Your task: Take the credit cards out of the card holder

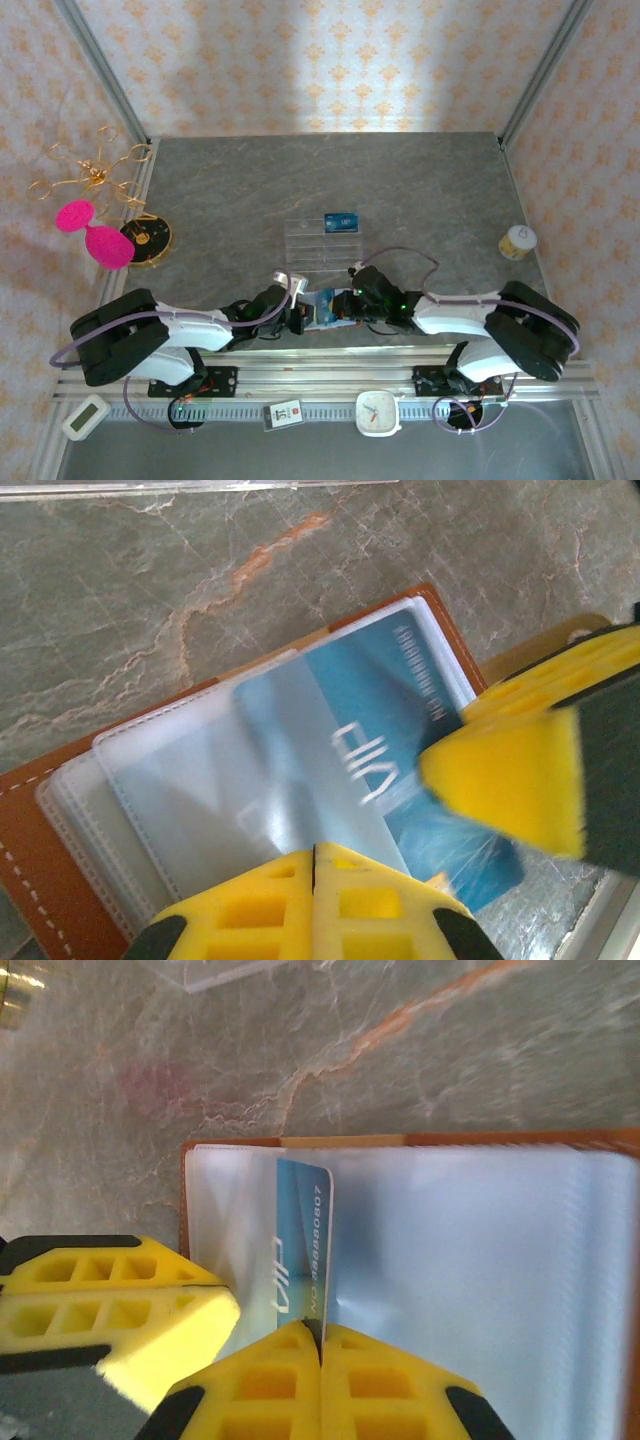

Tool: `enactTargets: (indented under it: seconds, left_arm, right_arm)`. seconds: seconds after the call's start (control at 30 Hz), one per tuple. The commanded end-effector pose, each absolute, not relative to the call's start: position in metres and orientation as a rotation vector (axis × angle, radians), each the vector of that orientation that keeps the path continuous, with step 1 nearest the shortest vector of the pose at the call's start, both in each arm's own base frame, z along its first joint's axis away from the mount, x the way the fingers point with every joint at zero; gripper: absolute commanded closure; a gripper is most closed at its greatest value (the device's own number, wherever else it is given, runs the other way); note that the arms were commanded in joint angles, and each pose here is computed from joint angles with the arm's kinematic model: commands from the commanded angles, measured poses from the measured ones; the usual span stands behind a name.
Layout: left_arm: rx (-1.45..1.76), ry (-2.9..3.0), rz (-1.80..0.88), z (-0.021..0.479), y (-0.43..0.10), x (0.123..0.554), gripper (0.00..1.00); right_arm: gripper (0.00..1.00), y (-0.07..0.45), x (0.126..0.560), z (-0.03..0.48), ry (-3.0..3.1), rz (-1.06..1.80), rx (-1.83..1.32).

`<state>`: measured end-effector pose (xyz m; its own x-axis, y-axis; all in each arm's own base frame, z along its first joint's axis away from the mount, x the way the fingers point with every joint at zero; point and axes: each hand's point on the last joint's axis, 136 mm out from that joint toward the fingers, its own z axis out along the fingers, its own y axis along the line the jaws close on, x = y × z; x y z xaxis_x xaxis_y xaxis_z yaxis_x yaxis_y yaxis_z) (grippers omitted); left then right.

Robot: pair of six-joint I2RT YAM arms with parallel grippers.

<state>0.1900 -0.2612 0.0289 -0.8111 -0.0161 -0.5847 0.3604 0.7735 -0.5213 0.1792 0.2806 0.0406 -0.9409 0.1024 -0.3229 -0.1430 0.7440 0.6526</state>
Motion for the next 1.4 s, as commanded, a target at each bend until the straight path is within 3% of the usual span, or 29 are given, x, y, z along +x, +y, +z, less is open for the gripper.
enactTargets:
  seconds: [0.0, 0.23, 0.47, 0.57, 0.87, 1.37]
  left_arm:
    - [0.241, 2.482, -0.787, 0.006, -0.243, 0.179, 1.00]
    - [0.231, 2.354, -0.887, 0.048, -0.266, 0.196, 1.00]
    - [0.141, 1.985, -1.018, 0.160, -0.269, 0.225, 0.64]
    - [0.087, 1.785, -1.124, 0.209, -0.260, 0.228, 0.53]
    - [-0.015, 1.438, -1.356, 0.288, -0.240, 0.232, 0.49]
    - [-0.055, 1.296, -1.540, 0.308, -0.231, 0.228, 0.54]
  right_arm:
    - [1.00, 0.232, 0.183, 0.021, 2.644, 0.767, 0.087]
    - [1.00, 0.232, 0.195, 0.070, 2.482, 0.846, 0.055]
    - [1.00, 0.249, 0.219, 0.167, 2.140, 1.041, 0.032]
    - [1.00, 0.255, 0.230, 0.208, 1.986, 1.125, 0.059]
    - [1.00, 0.272, 0.240, 0.296, 1.641, 1.406, 0.118]
    - [1.00, 0.306, 0.230, 0.324, 1.548, 1.524, 0.069]
